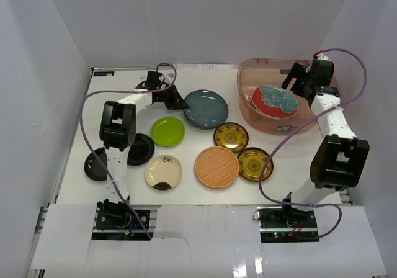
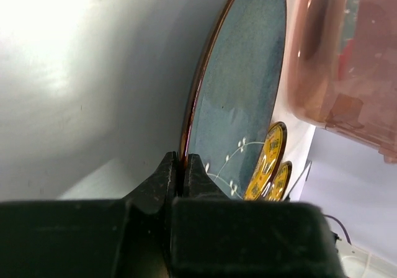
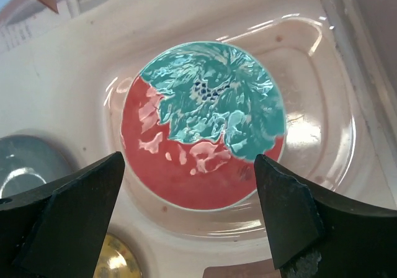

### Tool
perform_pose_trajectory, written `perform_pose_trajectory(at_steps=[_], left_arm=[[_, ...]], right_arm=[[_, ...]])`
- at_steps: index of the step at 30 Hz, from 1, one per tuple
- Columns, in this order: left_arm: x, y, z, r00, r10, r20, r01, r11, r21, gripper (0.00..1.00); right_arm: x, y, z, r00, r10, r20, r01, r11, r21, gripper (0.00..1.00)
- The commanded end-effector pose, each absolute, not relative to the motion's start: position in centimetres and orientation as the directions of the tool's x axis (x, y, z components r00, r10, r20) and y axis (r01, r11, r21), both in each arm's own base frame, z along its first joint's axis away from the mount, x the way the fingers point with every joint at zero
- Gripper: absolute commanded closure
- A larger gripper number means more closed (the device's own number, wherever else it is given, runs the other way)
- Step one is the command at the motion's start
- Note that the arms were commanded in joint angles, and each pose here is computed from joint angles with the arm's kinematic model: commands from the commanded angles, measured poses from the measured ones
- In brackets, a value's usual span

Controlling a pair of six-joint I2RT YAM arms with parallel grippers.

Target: Place the plates into the plastic bin on the countertop

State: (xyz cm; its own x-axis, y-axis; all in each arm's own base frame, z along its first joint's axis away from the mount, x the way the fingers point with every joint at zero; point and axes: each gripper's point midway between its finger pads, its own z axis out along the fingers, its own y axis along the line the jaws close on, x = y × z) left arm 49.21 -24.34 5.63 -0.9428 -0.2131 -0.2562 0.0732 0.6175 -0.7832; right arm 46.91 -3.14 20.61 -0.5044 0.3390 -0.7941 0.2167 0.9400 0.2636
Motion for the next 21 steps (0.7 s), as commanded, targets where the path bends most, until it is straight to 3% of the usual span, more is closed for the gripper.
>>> perform_pose_trajectory(at_steps=[1, 7, 11, 19, 21], left_arm=[[49.6, -25.0, 16.7, -0.866, -0.272, -0.419, 0.25, 0.49, -0.835, 1.0], [46.6, -24.7, 27.5, -0.756, -0.339, -0.561, 0.445, 0.364, -0.819, 1.0], [43.8, -24.1, 29.4, -0.724, -0.359, -0.589, 0.481, 0.35, -0.804, 1.0], [37.9, -23.8, 31.5, -0.724, -0.348, -0.596, 0.54, 0.254, -0.803, 1.0], [36.5, -23.9, 32.4, -0.724, -0.328, -0.607, 0.568, 0.217, -0.794, 1.0]], right_arm=[[46.3, -1.4, 22.1, -0.48, 0.326, -0.814, 0.112, 0.943, 0.312, 0.08], [43.3, 9.1, 30.4, -0.379, 0.268, -0.886, -0.277, 0.88, 0.385, 0.07], [39.5, 17.4, 31.2, -0.4, 0.222, -0.889, -0.483, 0.774, 0.411, 0.09], [38.2, 22.0, 28.0, -0.535, 0.211, -0.818, -0.511, 0.69, 0.512, 0.1], [37.8, 23.0, 28.1, -0.554, 0.227, -0.801, -0.533, 0.642, 0.551, 0.04]])
